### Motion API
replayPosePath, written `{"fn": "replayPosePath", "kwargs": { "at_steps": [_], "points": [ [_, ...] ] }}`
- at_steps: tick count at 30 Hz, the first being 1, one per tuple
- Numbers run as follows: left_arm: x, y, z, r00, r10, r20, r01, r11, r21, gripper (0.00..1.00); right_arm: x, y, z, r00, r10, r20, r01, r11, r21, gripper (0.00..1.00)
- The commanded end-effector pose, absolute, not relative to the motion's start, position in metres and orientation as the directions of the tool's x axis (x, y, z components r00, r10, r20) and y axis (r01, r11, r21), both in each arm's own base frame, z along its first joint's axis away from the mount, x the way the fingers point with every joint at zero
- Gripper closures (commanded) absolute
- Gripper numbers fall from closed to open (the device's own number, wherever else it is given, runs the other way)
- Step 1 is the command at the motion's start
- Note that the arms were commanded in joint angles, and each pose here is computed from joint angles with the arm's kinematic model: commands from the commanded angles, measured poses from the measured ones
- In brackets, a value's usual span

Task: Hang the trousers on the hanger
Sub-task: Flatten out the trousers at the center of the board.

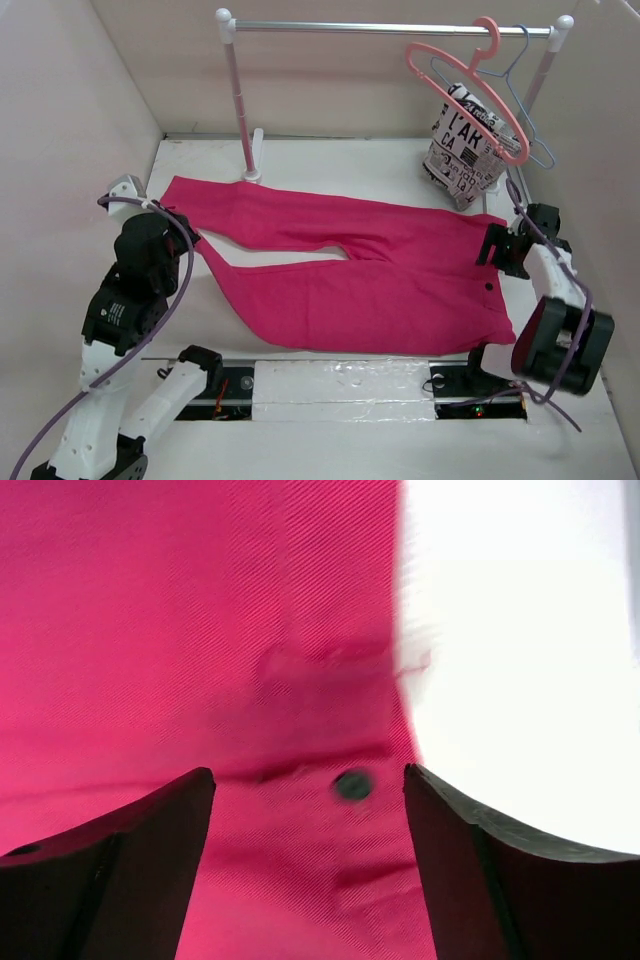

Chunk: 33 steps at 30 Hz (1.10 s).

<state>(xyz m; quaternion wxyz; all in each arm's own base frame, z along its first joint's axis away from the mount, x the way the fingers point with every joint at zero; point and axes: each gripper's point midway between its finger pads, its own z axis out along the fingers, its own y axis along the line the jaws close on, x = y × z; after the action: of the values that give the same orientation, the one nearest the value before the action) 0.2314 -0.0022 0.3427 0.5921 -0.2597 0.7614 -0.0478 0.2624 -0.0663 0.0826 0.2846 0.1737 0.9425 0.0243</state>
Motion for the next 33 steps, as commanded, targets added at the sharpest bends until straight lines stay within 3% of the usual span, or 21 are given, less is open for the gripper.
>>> {"fn": "replayPosePath", "kwargs": {
  "at_steps": [1,6,9,12,13,14,17,22,24,25,26,28,33],
  "points": [
    [0.234,-0.021,0.355,-0.144,-0.473,-0.869,-0.240,0.869,-0.433,1.00,0.302,-0.106,0.091,-0.759,0.271,-0.592,0.295,0.954,0.059,0.18],
    [0.235,-0.016,0.350,-0.144,-0.435,-0.889,-0.270,0.882,-0.387,1.00,0.301,-0.114,0.058,-0.785,0.328,-0.526,0.333,0.939,0.087,0.14],
    [0.233,-0.007,0.360,-0.112,-0.413,-0.904,-0.297,0.882,-0.367,1.00,0.299,-0.106,0.036,-0.802,0.352,-0.482,0.335,0.934,0.125,0.19],
    [0.233,-0.003,0.367,-0.097,-0.397,-0.913,-0.307,0.884,-0.352,1.00,0.302,-0.101,0.030,-0.785,0.378,-0.491,0.327,0.926,0.189,0.47],
    [0.233,-0.002,0.366,-0.098,-0.391,-0.915,-0.312,0.885,-0.345,1.00,0.303,-0.102,0.032,-0.781,0.380,-0.495,0.331,0.925,0.188,0.77],
    [0.233,-0.001,0.367,-0.097,-0.383,-0.918,-0.317,0.887,-0.337,1.00,0.309,-0.106,0.042,-0.768,0.370,-0.522,0.326,0.928,0.179,0.92],
    [0.232,-0.001,0.364,-0.107,-0.375,-0.921,-0.318,0.891,-0.325,1.00,0.323,-0.118,0.063,-0.760,0.326,-0.563,0.304,0.943,0.137,1.00],
    [0.225,-0.005,0.343,-0.164,-0.354,-0.921,-0.321,0.902,-0.289,1.00,0.354,-0.155,0.104,-0.746,0.270,-0.608,0.314,0.949,0.036,1.00],
    [0.221,-0.005,0.333,-0.194,-0.347,-0.918,-0.331,0.904,-0.272,1.00,0.357,-0.161,0.106,-0.757,0.257,-0.601,0.315,0.949,0.008,0.86],
    [0.220,-0.007,0.331,-0.200,-0.349,-0.916,-0.323,0.906,-0.274,1.00,0.353,-0.165,0.106,-0.764,0.266,-0.588,0.328,0.945,0.002,0.58],
    [0.219,-0.007,0.331,-0.203,-0.352,-0.914,-0.324,0.905,-0.277,1.00,0.349,-0.169,0.109,-0.762,0.272,-0.587,0.338,0.941,-0.003,0.45],
    [0.216,-0.011,0.330,-0.214,-0.365,-0.906,-0.307,0.906,-0.292,1.00,0.338,-0.172,0.112,-0.759,0.285,-0.585,0.353,0.935,-0.004,0.30],
    [0.214,-0.028,0.329,-0.236,-0.393,-0.889,-0.226,0.912,-0.343,1.00,0.285,-0.163,0.120,-0.720,0.367,-0.589,0.430,0.902,0.037,0.29]
  ]
}}
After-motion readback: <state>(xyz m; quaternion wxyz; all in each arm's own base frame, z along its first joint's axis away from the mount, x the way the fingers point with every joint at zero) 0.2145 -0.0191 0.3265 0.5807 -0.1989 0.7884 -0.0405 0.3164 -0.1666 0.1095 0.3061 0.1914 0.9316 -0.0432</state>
